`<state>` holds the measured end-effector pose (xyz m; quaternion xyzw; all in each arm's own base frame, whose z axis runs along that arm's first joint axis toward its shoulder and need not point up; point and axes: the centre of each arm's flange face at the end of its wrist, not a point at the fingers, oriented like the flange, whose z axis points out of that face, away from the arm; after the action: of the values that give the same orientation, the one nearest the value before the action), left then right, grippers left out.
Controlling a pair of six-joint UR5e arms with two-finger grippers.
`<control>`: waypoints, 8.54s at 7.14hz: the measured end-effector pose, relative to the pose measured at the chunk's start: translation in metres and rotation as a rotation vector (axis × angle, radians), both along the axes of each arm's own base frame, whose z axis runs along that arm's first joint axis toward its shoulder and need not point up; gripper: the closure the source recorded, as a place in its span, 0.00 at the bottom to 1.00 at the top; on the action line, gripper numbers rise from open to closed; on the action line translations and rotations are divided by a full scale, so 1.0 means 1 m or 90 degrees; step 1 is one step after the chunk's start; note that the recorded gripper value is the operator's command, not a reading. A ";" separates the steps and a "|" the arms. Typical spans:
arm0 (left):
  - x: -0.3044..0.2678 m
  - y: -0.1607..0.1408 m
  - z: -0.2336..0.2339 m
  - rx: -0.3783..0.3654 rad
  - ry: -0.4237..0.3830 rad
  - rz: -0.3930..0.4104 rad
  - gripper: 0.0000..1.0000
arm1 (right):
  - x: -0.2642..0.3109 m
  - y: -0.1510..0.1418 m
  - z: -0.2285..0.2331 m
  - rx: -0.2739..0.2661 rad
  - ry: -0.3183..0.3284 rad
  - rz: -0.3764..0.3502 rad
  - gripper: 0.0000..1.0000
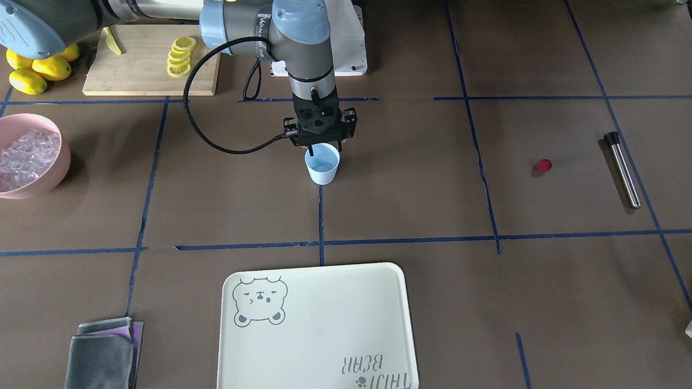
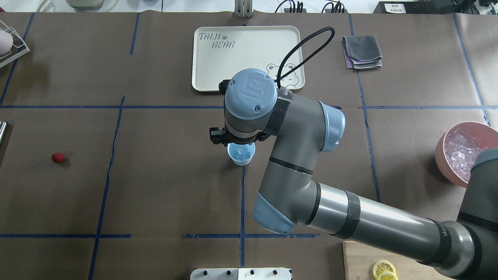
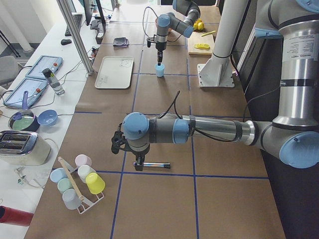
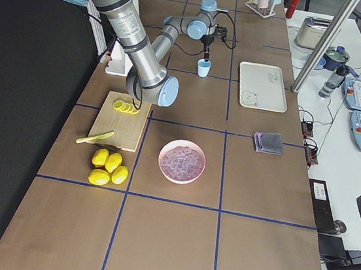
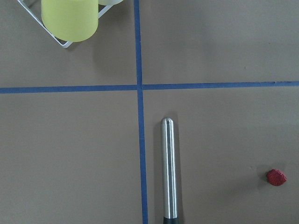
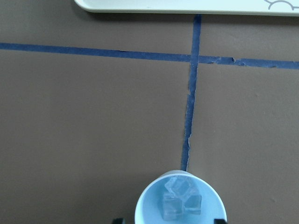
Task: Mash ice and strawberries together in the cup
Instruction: 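Carry the ice with the right gripper over the blue cup and release, then raise the right gripper away from the cup while the left gripper moves toward the strawberry, then lower the left gripper onto the red strawberry and grasp it, then carry the strawberry with the left gripper over the blue cup, then open the left gripper to drop the strawberry into the blue cup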
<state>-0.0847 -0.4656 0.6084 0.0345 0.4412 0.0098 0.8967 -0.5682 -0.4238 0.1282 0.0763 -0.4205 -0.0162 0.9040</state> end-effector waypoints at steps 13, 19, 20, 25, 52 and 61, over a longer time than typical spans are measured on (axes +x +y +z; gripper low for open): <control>0.297 0.062 -0.064 -0.011 -0.029 -0.147 0.02 | 0.385 -0.138 0.198 0.078 0.054 -0.077 0.01; 0.353 0.070 -0.048 -0.013 -0.068 -0.156 0.07 | 0.413 -0.138 0.223 0.073 0.058 -0.081 0.01; 0.357 0.066 -0.044 -0.014 -0.071 -0.155 0.09 | 0.413 -0.138 0.224 0.072 0.058 -0.081 0.01; 0.360 0.063 -0.036 -0.018 -0.078 -0.153 0.28 | 0.411 -0.139 0.226 0.069 0.059 -0.081 0.01; 0.617 0.015 -0.470 -0.167 0.068 -0.199 1.00 | 0.608 -0.071 0.411 0.052 0.060 -0.059 0.01; 0.655 0.031 -0.462 -0.167 0.069 -0.171 0.00 | 0.614 -0.069 0.421 0.056 0.058 -0.052 0.01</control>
<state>0.5702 -0.4341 0.1463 -0.0233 0.4776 -0.1695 0.8618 0.0463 -0.4931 0.5494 0.0976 -0.3804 -0.0751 0.9166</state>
